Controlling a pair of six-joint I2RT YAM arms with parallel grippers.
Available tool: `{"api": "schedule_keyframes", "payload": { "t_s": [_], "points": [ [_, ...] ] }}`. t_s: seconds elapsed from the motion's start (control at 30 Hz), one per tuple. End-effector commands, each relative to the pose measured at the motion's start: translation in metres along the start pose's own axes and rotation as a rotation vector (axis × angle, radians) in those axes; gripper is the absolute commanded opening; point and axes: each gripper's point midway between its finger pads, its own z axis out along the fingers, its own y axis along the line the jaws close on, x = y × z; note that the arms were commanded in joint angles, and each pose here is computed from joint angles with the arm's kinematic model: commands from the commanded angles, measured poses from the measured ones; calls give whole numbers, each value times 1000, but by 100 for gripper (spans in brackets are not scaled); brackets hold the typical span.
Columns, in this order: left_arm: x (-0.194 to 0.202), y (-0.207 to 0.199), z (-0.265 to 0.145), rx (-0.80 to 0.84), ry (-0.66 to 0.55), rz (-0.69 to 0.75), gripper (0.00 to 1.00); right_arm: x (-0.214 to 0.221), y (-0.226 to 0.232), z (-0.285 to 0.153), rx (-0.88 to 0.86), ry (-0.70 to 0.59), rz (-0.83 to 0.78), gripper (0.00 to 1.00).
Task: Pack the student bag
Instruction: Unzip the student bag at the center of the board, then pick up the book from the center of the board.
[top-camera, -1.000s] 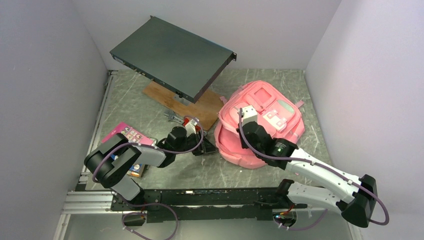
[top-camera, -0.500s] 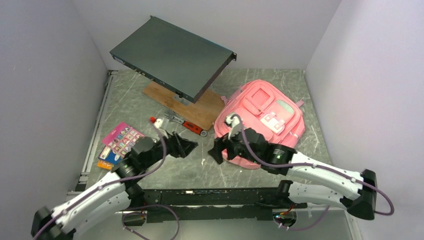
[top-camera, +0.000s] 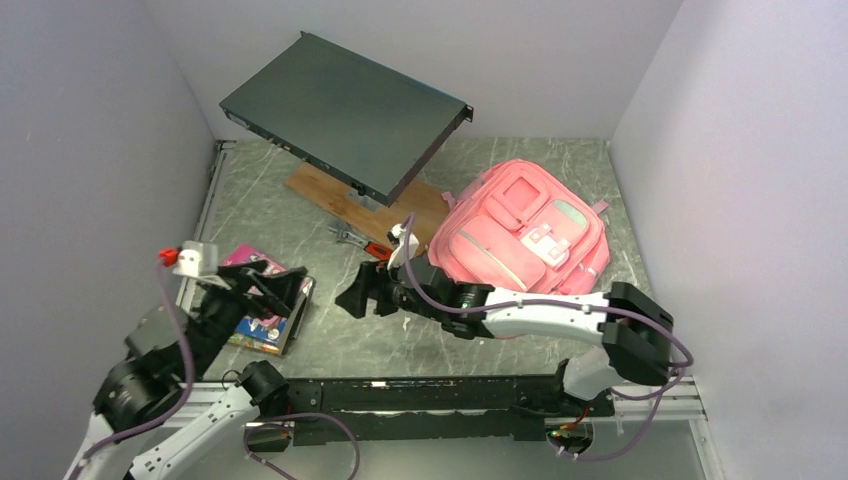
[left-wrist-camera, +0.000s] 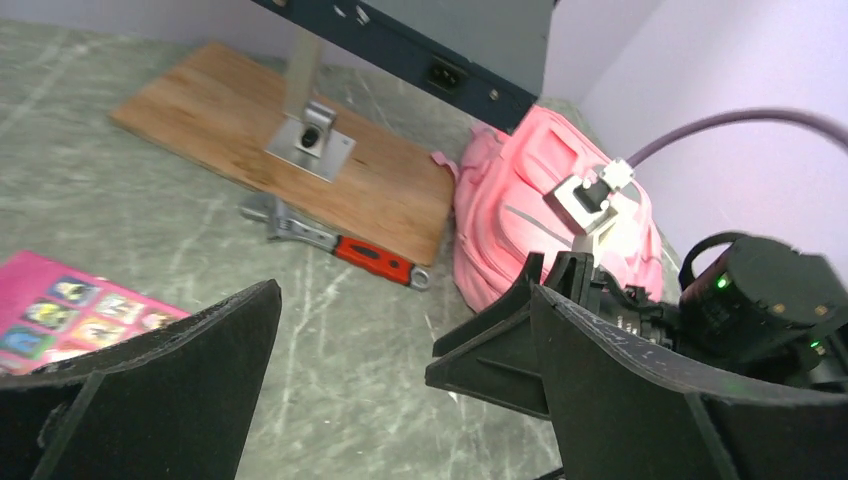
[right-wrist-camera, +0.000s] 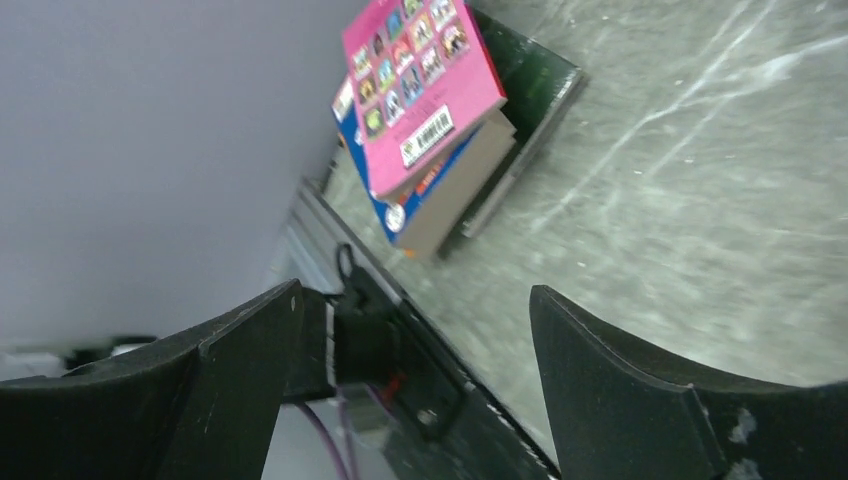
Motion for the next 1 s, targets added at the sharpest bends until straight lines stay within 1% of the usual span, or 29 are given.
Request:
{"api": "schedule_keyframes", "payload": {
  "t_s": [0.0, 0.1, 0.27, 0.33, 0.47, 0.53, 0.6, 0.67, 0.7, 0.73, 0.8, 0.93, 0.97],
  "points": [
    [-11, 30, -28, -121, 19, 112, 99, -24, 29, 18, -133, -155, 346, 84],
    [-24, 28, -36, -100, -16, 120, 100, -18, 24, 28, -134, -173, 423, 81],
    [-26, 22, -39, -58, -26, 117, 100, -5, 19, 37, -158, -211, 492, 81],
    [-23, 20, -39, -44, -26, 117, 100, -5, 16, 43, -199, -229, 509, 83],
    [-19, 15, -39, -9, -20, 104, 100, -1, 8, 66, -261, -182, 562, 83],
    [-19, 13, -41, 4, -18, 93, 100, -1, 9, 78, -302, -158, 587, 80],
    [-18, 12, -42, 13, -16, 83, 100, -1, 10, 91, -344, -131, 567, 74],
    [-17, 11, -44, 22, -20, 69, 100, -1, 6, 101, -345, -121, 556, 73],
    [-17, 10, -45, 31, -21, 64, 100, -3, 7, 105, -360, -115, 544, 70],
    [-16, 10, -45, 33, -23, 60, 100, 0, 5, 111, -362, -94, 538, 64],
    [-15, 10, -46, 33, -22, 49, 100, 2, 5, 120, -350, -65, 523, 62],
    [-15, 9, -46, 44, -27, 40, 100, 5, -3, 136, -314, -47, 517, 61],
    [-15, 8, -46, 46, -27, 40, 100, 3, -1, 140, -325, -46, 519, 58]
  ]
}}
